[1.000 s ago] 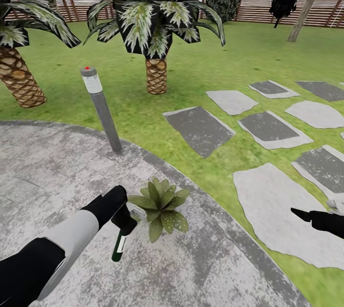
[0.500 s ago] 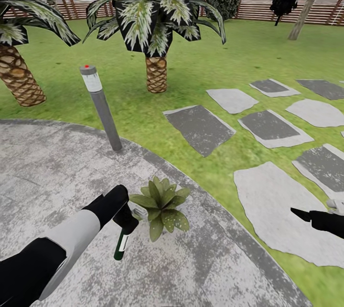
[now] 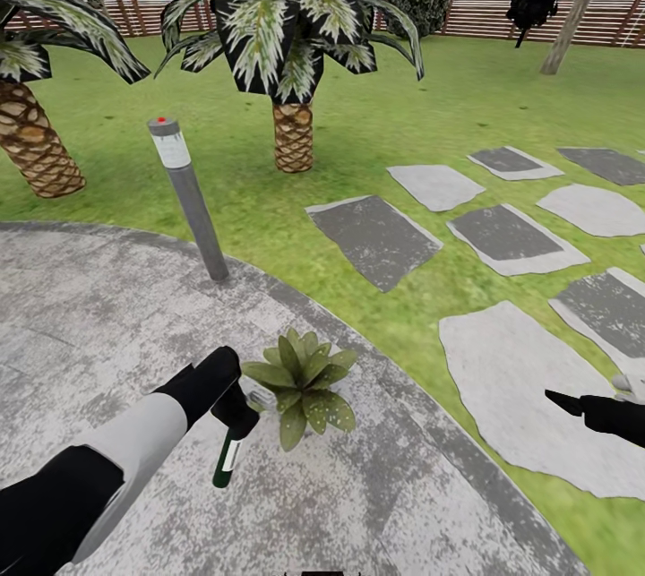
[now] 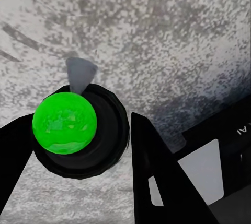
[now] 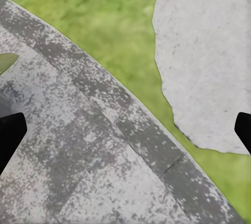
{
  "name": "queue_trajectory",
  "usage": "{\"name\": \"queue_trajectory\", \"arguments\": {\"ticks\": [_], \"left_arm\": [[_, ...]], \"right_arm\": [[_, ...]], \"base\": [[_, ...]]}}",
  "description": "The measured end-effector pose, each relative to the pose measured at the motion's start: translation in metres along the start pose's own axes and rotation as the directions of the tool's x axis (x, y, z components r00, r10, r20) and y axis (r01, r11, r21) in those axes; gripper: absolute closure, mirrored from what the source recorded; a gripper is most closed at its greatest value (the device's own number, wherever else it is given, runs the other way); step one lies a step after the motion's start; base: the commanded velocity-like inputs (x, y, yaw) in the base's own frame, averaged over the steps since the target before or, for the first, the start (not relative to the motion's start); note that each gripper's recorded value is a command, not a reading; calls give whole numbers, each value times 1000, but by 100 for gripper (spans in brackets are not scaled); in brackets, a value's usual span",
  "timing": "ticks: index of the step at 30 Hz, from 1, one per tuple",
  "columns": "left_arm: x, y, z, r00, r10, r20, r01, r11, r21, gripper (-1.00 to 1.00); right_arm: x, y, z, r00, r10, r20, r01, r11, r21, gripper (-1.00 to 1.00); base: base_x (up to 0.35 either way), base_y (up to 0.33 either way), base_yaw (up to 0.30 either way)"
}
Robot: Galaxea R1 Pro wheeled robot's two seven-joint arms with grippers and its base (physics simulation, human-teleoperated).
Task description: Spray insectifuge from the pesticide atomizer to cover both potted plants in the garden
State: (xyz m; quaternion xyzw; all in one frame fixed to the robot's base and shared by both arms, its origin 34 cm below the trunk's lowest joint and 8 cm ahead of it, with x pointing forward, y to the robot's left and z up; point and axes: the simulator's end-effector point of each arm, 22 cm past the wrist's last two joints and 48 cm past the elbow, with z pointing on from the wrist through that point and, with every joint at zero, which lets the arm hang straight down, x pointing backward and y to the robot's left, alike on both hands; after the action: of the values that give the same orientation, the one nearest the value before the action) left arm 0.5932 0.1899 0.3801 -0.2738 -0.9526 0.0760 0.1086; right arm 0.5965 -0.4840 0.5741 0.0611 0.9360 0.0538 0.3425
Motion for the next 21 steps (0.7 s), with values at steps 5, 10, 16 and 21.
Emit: {"name": "queue_trajectory", "arguments": {"ticks": [5, 10, 16, 21], "left_arm": [[2, 5, 0, 1000, -1, -2, 1, 1000, -12, 100], [12, 17, 14, 1000, -19, -12, 19, 999, -26, 100], [19, 19, 21, 999, -29, -21, 29, 999, -22, 100], [23, 16, 25, 999, -33, -28, 32, 999, -14, 100]], "right_arm": [[0, -1, -1, 1000, -2, 0, 2, 1000, 4, -100], [7, -6, 5, 1000, -7, -2, 7, 1000, 10, -100], [9, -7, 6, 1000, -7, -2, 7, 1000, 13, -100], [9, -8, 5, 1000, -7, -2, 7, 1000, 13, -100]], "base": [[0, 0, 0], [0, 0, 0], [0, 0, 0], [0, 0, 0]]}}
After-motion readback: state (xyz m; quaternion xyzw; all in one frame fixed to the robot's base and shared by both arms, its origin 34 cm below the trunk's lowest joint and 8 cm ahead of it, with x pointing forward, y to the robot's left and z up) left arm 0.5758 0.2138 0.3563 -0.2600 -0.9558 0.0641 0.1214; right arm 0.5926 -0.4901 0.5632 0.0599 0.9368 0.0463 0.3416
